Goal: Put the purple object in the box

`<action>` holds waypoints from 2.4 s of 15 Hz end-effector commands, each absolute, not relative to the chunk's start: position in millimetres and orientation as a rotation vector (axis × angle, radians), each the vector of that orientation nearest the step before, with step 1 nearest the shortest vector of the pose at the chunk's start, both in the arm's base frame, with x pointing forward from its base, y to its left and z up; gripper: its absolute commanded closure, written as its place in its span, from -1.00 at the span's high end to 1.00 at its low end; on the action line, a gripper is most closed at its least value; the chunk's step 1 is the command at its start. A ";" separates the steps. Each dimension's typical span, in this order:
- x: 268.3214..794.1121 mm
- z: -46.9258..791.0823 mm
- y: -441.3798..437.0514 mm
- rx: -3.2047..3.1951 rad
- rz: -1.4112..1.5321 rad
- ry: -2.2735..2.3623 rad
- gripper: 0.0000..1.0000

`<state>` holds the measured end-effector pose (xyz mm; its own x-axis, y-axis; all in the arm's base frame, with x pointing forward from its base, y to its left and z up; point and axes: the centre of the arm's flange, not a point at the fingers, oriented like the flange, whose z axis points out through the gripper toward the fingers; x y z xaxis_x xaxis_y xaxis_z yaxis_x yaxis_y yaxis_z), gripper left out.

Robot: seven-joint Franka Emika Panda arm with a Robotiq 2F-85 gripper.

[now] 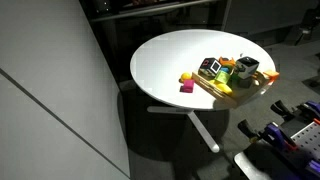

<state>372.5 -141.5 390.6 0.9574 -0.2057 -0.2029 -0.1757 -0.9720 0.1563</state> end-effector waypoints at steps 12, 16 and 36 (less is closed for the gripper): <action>406.0 374.1 -131.5 2.959 -0.189 -0.297 1.00; 428.1 360.3 -132.8 2.952 -0.085 -0.324 1.00; 542.4 270.2 -176.1 2.970 -0.060 -0.445 1.00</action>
<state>517.6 -167.5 281.2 0.9574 -0.2881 -0.0206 -0.2811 -0.9458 0.1627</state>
